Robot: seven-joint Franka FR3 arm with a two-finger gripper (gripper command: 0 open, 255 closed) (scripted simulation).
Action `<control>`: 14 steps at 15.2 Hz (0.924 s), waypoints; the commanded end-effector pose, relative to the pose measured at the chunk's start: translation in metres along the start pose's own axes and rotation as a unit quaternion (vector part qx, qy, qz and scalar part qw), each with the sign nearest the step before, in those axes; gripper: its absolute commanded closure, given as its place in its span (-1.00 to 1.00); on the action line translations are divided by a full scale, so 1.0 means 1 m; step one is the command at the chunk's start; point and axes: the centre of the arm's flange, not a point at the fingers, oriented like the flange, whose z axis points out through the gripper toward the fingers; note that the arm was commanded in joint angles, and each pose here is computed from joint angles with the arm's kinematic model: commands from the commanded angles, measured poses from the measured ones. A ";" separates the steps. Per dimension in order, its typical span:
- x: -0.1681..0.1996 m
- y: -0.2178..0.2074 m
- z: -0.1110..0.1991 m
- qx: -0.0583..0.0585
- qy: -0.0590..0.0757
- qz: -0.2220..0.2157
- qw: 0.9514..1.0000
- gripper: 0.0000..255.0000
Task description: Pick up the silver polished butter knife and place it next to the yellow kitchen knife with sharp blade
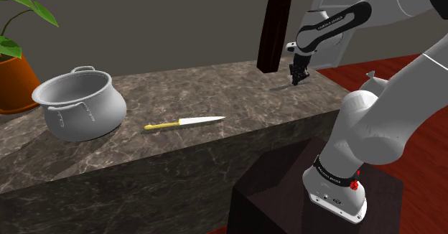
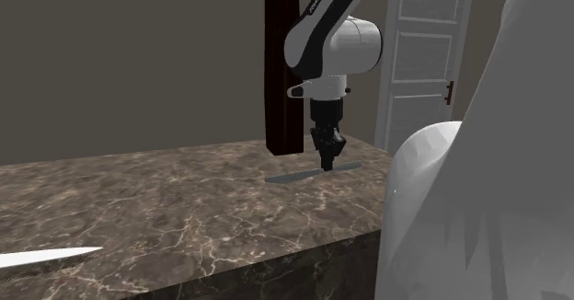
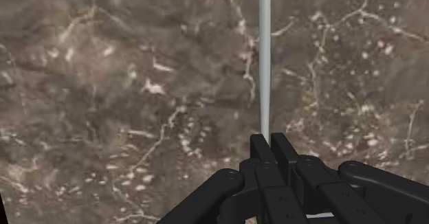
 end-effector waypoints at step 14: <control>-0.004 0.000 -0.078 0.000 0.000 0.000 1.000 1.00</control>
